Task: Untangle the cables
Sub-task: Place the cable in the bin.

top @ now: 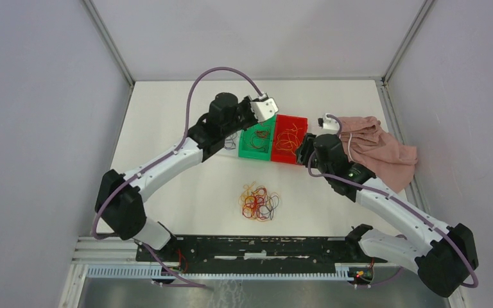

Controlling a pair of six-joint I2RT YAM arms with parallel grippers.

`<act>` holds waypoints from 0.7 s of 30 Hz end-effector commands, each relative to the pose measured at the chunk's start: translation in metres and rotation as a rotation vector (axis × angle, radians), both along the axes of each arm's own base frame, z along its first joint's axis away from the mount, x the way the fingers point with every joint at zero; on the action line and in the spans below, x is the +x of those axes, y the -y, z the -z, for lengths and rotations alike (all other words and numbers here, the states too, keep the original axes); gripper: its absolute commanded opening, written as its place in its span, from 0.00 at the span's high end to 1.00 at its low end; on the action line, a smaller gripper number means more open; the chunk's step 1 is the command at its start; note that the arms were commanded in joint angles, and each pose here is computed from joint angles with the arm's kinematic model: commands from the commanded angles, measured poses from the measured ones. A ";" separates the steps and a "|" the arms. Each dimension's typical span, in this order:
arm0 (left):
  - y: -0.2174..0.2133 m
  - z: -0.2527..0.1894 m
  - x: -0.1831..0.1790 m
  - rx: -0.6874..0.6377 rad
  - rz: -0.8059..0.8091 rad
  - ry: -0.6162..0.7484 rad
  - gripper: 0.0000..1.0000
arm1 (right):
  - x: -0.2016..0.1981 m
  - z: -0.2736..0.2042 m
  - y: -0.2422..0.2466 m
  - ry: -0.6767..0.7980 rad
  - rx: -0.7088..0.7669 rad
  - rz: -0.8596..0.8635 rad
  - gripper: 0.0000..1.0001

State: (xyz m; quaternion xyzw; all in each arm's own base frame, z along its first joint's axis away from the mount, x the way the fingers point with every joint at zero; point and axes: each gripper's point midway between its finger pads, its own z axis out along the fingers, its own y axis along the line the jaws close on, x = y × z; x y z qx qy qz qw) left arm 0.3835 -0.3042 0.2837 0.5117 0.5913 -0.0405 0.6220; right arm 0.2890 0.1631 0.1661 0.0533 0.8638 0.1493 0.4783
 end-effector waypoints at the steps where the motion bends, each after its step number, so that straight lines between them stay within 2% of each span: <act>1: 0.007 -0.008 0.016 -0.067 -0.045 0.008 0.97 | 0.009 -0.026 0.007 0.077 0.039 0.052 0.49; 7: 0.022 0.018 0.031 -0.047 -0.026 -0.037 0.97 | 0.009 -0.027 0.010 0.082 0.044 0.063 0.49; 16: 0.016 0.038 0.072 0.045 -0.060 0.023 0.97 | 0.008 -0.022 0.015 0.076 0.041 0.069 0.48; 21: 0.014 0.047 0.078 0.092 -0.050 0.051 0.97 | 0.007 -0.016 0.016 0.069 0.048 0.071 0.48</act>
